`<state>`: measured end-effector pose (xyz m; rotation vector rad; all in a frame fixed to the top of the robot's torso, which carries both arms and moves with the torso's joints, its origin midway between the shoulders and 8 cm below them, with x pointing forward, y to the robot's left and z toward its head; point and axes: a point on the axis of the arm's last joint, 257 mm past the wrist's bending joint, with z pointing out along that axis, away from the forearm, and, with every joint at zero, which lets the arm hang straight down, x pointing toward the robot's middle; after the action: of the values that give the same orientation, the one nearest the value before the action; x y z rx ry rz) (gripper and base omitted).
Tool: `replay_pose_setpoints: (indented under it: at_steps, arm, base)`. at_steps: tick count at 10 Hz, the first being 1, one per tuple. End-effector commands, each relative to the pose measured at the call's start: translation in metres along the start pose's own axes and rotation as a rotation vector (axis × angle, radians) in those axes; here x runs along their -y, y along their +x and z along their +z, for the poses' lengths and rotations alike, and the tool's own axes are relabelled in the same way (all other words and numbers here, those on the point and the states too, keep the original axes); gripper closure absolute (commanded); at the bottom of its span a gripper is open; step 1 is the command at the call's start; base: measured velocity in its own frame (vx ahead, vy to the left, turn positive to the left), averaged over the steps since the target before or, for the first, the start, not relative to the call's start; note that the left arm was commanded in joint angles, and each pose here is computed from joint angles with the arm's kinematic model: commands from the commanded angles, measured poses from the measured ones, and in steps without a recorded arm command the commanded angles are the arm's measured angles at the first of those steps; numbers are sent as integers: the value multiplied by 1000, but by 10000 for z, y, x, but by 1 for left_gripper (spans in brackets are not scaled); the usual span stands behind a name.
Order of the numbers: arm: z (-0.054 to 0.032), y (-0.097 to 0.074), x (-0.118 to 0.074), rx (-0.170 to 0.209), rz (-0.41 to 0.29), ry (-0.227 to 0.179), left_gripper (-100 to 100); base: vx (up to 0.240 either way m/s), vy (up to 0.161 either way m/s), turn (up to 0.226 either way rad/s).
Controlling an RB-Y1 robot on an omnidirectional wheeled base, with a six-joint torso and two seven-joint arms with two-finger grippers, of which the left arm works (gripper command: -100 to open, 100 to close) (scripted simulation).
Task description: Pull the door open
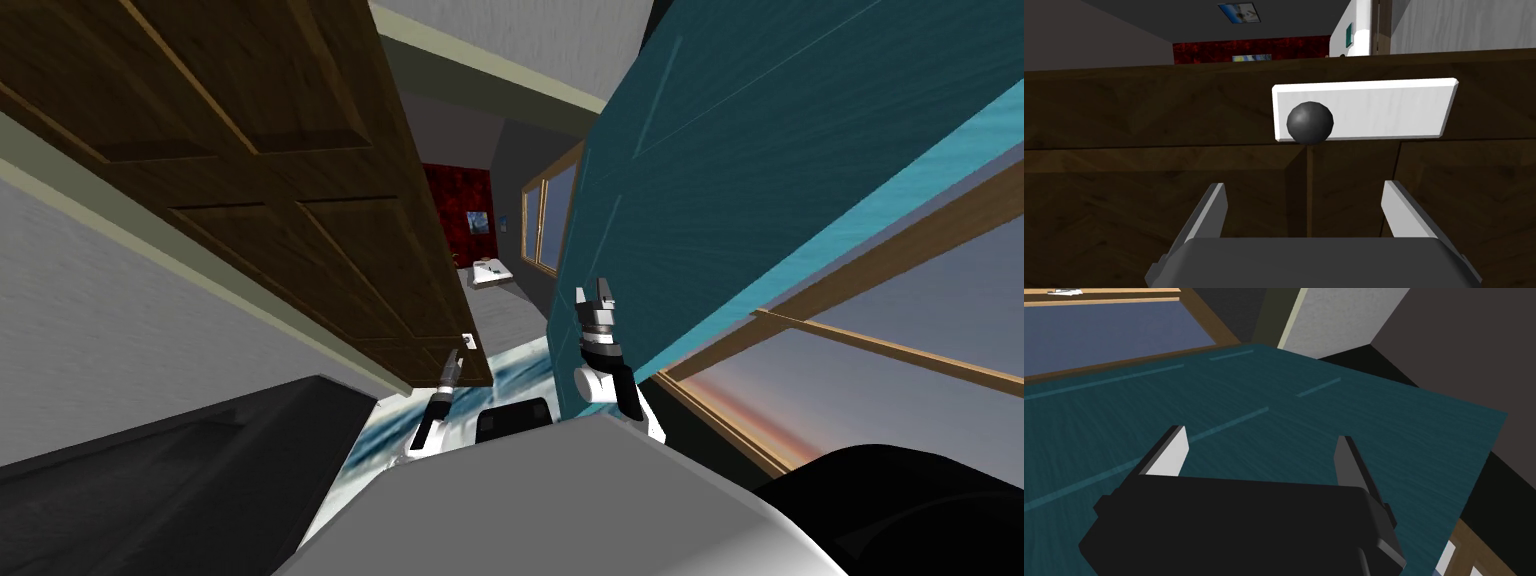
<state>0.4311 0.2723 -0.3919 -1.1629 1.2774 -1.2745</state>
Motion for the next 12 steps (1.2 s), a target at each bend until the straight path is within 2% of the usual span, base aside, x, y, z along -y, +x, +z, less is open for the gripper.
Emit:
replay_pose_setpoints:
  at_steps: [1,4,5,6,11,12]
  arm:
    - [49,43,-2,-7,0,2,-100]
    - [117,100,5,-16,0,4,-100]
    - [99,86,3,-14,0,3,-100]
    - [99,86,3,-14,0,3,100]
    - [99,86,3,-14,0,3,100]
    - [-26,-94,-34,-10,-1,-1,100]
  base:
    - [197,-2,9]
    - [182,-7,-50]
    - [77,9,-10]
    - [-18,-5,12]
    - [-11,-1,-1]
    - [-124,29,-242]
